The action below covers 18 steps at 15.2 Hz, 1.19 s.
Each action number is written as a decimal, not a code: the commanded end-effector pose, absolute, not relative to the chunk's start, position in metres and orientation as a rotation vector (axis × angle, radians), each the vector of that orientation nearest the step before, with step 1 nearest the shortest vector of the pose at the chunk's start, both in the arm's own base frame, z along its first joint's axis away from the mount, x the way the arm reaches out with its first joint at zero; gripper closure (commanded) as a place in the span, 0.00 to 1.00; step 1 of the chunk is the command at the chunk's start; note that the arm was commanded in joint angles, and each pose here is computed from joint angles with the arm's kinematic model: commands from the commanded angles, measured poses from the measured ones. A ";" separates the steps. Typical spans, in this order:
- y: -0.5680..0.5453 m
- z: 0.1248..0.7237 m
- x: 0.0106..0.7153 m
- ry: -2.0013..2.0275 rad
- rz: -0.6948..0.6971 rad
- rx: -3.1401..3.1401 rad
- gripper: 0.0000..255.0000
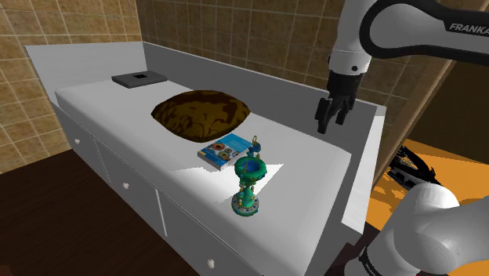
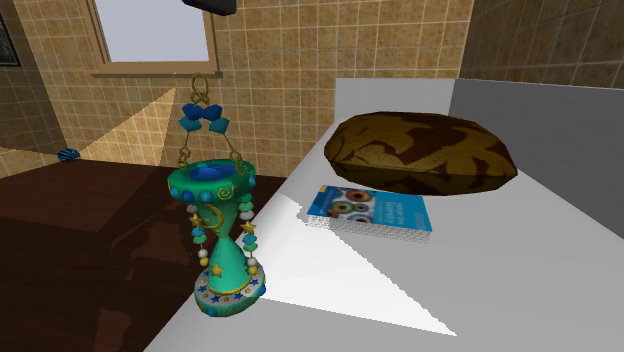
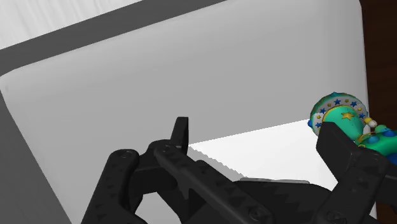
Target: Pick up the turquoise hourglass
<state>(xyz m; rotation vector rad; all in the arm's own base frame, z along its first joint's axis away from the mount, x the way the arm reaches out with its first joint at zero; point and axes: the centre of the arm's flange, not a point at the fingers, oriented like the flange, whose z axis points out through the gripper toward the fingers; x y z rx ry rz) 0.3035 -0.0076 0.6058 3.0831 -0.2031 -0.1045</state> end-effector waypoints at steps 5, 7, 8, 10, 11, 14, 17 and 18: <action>0.050 0.592 0.307 -0.274 0.016 3.032 0.00; 0.078 0.585 0.310 -0.308 0.074 3.004 0.00; 0.092 0.581 0.312 -0.325 0.103 2.989 0.00; 0.119 0.572 0.317 -0.358 0.161 2.959 0.00; 0.133 0.568 0.319 -0.375 0.189 2.944 0.00; 0.174 0.553 0.329 -0.423 0.273 2.895 0.00; 0.213 0.538 0.340 -0.470 0.355 2.844 0.00; 0.226 0.533 0.344 -0.485 0.381 2.826 0.00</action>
